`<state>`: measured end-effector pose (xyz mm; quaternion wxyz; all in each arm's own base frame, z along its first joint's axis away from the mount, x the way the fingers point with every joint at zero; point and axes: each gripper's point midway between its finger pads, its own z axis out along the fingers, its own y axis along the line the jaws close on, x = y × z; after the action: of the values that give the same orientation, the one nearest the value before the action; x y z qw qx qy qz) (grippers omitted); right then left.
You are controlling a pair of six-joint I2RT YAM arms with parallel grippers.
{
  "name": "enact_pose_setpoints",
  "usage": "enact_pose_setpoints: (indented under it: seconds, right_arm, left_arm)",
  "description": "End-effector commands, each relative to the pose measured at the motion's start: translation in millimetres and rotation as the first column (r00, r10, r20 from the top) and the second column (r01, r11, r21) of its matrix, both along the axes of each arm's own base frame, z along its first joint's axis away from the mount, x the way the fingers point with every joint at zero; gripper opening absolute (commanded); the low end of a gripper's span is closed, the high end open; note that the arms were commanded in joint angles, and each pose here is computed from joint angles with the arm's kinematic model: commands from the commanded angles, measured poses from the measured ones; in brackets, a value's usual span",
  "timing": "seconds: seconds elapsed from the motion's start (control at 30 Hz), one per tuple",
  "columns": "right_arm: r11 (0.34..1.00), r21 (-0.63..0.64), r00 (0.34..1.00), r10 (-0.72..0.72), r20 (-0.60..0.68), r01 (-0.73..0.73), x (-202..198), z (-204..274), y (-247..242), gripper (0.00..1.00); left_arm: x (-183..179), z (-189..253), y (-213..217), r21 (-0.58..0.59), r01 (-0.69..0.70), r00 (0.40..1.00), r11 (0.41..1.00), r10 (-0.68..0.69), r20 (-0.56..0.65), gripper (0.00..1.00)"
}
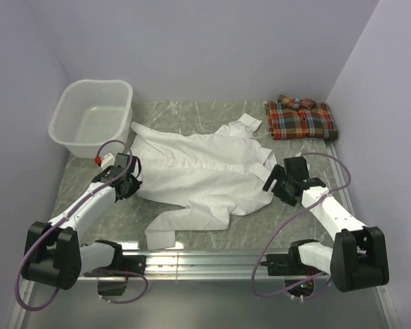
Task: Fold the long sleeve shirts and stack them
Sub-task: Flatten the shirt out
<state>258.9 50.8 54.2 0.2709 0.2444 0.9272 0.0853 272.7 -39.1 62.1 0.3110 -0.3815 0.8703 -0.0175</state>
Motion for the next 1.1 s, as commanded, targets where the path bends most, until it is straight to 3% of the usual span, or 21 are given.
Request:
enact_pose_setpoints:
  seconds: [0.0,0.23,0.47,0.73,0.87,0.9,1.0,1.07]
  right_arm:
    - [0.999,0.030,0.997,-0.038,-0.061,0.039,-21.6,-15.3,0.0,0.86]
    - [0.990,0.135,0.994,-0.032,-0.101,0.046,-27.8,-38.2,18.3,0.77]
    - [0.982,0.185,0.993,-0.025,-0.115,0.046,-29.1,-45.7,27.8,0.58]
    - [0.976,0.216,0.992,-0.007,-0.129,0.035,-38.2,-49.7,37.7,0.54]
    - [0.970,0.239,0.992,-0.004,-0.128,0.034,-35.4,-50.5,42.2,0.35]
    - [0.971,0.238,0.992,0.002,-0.126,0.028,-34.7,-49.4,42.4,0.24]
    - [0.975,0.223,0.996,0.016,-0.089,0.005,-27.8,-34.9,40.7,0.05]
    - [0.982,0.188,0.999,0.004,-0.040,0.004,-21.6,-16.0,33.8,0.00]
  left_arm:
    - [7.3,7.7,-2.5,-0.022,-0.007,0.999,1.000,0.008,0.043,0.01]
    - [8.6,12.0,-0.6,-0.015,-0.012,0.998,1.000,0.013,0.057,0.00]
    - [6.3,14.6,3.5,-0.003,-0.025,0.998,1.000,0.025,0.065,0.01]
    - [7.4,17.9,3.8,-0.003,-0.025,0.997,1.000,0.025,0.077,0.00]
    - [7.8,22.5,6.0,0.006,-0.034,0.996,0.999,0.033,0.088,0.00]
    - [7.3,23.4,8.1,0.011,-0.043,0.995,0.999,0.042,0.091,0.00]
    - [10.1,38.1,12.1,0.017,-0.066,0.989,0.998,0.064,0.136,0.01]
    - [14.8,58.3,16.1,0.021,-0.085,0.978,0.996,0.079,0.192,0.01]
